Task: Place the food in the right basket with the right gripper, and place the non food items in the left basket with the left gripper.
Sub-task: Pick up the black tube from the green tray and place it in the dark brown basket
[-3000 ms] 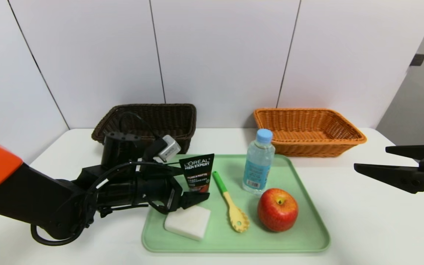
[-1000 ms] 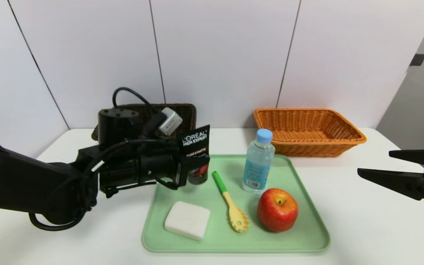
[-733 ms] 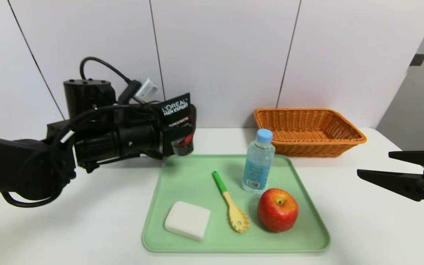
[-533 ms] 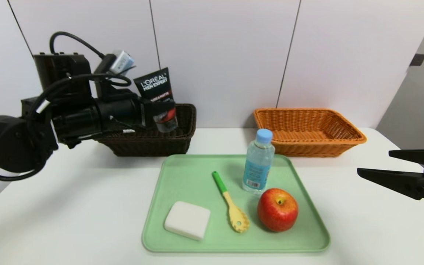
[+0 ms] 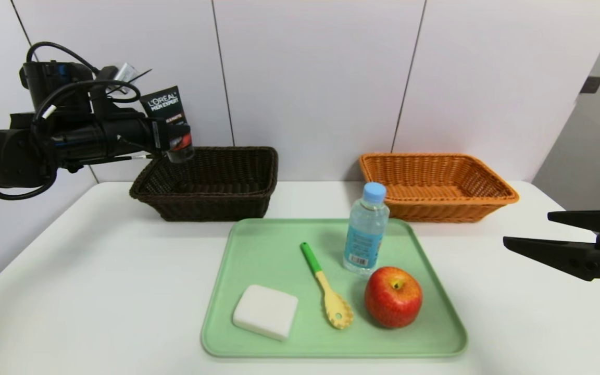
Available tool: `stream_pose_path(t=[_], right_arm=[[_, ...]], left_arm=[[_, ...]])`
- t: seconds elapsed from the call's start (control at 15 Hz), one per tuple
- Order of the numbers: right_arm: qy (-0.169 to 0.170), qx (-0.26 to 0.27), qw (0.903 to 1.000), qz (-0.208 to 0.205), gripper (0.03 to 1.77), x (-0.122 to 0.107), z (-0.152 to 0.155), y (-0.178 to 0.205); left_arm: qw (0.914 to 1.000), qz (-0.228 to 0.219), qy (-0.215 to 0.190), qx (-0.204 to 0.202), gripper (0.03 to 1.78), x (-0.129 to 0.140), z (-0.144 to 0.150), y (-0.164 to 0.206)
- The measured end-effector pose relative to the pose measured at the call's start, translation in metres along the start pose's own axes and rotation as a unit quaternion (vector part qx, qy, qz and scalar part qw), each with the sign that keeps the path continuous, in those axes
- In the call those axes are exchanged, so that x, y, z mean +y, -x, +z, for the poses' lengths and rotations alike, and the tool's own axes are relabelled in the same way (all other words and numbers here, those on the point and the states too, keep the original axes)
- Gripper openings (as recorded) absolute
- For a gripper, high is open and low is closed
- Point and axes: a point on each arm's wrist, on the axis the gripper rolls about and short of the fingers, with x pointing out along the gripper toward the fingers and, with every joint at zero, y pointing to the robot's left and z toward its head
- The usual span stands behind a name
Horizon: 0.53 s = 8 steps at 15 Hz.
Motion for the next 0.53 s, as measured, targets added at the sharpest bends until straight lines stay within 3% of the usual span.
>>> stream_pose_path(t=[0.27,0.53], right_arm=[[-0.001,0.004,1.0000,0.000,1.71,0.000,-0.001,-0.002],[-0.003,0.007,1.0000,-0.002,1.71,-0.002,-0.002,-0.003]], left_arm=[[0.9982,0.057,0.008,0.016,0.48,0.029,-0.020,-0.030],[0.9969,0.062,-0.014,0.046,0.48,0.043,-0.047,-0.054]])
